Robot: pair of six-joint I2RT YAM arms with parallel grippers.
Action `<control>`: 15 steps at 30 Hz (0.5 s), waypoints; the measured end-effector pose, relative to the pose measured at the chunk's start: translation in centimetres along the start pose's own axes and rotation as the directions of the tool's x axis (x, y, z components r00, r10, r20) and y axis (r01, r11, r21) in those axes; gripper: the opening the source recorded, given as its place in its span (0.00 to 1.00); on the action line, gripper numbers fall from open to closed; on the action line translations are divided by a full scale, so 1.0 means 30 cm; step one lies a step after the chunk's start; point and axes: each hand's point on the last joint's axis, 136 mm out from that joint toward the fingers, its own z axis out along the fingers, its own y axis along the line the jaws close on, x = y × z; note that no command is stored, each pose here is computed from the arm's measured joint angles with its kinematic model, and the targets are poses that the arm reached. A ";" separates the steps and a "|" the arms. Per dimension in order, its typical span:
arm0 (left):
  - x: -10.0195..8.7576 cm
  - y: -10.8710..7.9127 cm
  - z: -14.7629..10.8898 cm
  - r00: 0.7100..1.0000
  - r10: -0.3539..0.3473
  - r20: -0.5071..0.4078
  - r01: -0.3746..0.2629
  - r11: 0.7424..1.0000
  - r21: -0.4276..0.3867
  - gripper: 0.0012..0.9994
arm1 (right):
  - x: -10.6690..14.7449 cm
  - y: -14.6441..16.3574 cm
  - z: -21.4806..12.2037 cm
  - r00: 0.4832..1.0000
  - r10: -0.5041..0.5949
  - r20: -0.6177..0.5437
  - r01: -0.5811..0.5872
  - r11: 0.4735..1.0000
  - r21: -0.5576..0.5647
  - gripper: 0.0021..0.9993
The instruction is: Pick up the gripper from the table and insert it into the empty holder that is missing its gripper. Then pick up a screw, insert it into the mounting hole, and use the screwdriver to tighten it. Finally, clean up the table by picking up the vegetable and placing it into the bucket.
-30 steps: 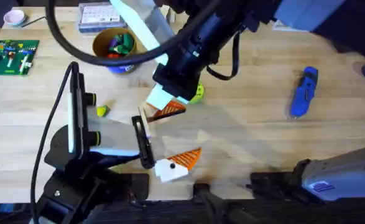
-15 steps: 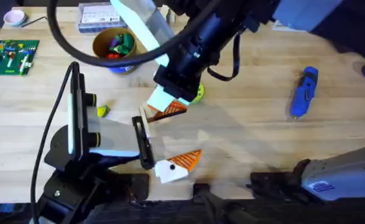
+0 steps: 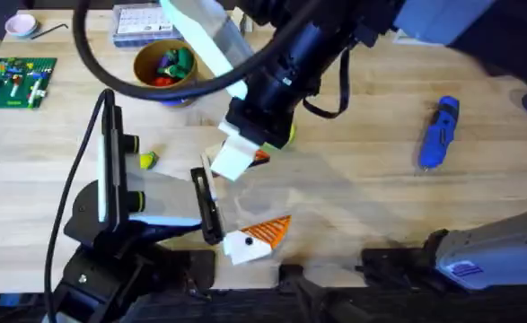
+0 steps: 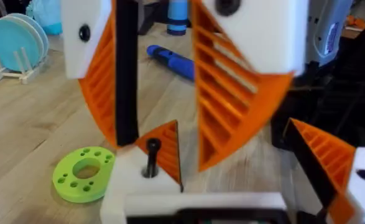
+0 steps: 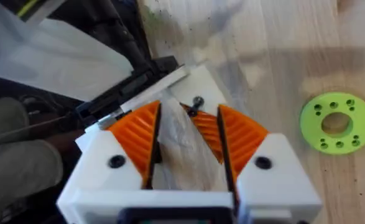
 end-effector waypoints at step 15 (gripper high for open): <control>0.000 0.000 0.000 1.000 0.000 0.000 0.000 1.000 0.000 0.99 | 0.011 -0.090 -0.059 0.997 0.063 0.042 -0.065 0.997 0.038 0.99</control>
